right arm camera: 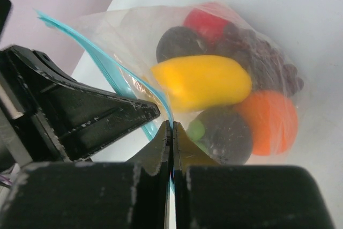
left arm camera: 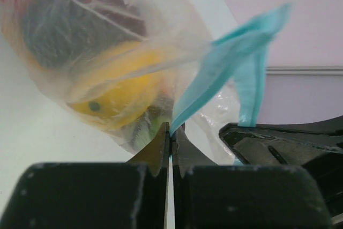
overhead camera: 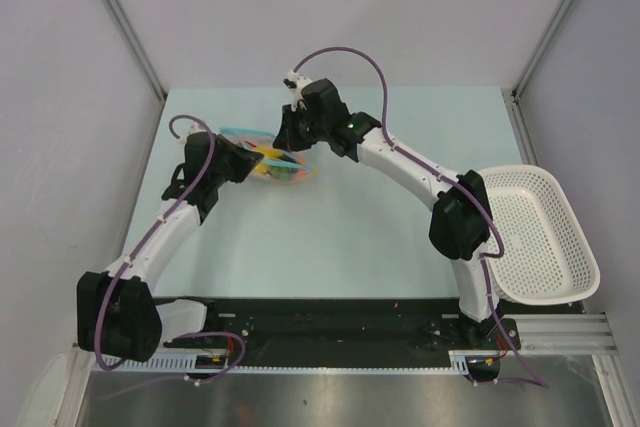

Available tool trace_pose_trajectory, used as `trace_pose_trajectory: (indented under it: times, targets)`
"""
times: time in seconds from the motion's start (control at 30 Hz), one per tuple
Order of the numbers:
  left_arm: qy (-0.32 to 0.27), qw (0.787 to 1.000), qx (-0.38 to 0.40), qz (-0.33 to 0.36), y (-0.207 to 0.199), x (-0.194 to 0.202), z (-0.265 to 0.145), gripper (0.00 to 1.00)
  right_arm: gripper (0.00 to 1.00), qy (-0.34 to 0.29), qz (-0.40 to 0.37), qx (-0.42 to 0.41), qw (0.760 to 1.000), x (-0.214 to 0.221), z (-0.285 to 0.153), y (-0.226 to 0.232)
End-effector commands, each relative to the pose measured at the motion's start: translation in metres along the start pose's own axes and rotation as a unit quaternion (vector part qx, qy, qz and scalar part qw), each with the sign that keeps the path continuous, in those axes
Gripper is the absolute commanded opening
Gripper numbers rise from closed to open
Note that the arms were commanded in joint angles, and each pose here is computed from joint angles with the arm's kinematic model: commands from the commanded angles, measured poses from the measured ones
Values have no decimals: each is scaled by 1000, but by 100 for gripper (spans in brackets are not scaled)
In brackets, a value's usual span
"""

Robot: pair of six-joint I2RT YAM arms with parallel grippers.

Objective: Open the zip-top bag and remove the fake food

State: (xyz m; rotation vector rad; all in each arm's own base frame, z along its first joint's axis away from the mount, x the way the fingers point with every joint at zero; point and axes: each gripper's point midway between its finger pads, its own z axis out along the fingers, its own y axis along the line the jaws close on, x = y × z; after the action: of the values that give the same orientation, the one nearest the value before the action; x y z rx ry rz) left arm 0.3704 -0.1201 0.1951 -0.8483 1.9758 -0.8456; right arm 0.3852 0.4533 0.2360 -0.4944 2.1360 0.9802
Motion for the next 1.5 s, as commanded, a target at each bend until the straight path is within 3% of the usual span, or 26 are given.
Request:
trace_pose_trajectory:
  times: [0.0,0.17,0.47,0.63,0.73,0.83,0.93,1.0,1.2,1.3,1.47]
  targets:
    - [-32,997,26,67,-31,-23,-25,0,0,-23,-26,-10,999,-23,-29,15]
    - [-63,989,30,133,-46,-40,-53,0,0,-8,-20,-25,999,-23,-34,16]
    - [-36,972,88,215,-89,-36,-55,0,3,42,0,-46,998,-9,-50,-3]
    - [41,952,126,275,-124,-25,-25,0,11,83,21,-20,996,5,-70,-54]
    - [71,947,154,271,-135,-9,-11,0,17,93,24,24,995,6,-87,-93]
    - [92,942,175,270,-145,8,-2,0,31,89,19,51,995,-1,-105,-111]
    - [124,933,195,277,-151,27,6,0,57,73,11,47,996,0,-118,-105]
    - [145,928,194,283,-148,40,11,0,61,66,7,32,997,3,-125,-96]
    - [173,921,200,284,-143,56,9,0,55,65,11,-38,997,6,-120,-65]
    - [168,922,199,285,-143,55,5,0,44,71,36,-64,995,20,-111,-50]
    - [174,924,203,272,-139,61,3,0,36,110,53,-70,990,67,-87,-52]
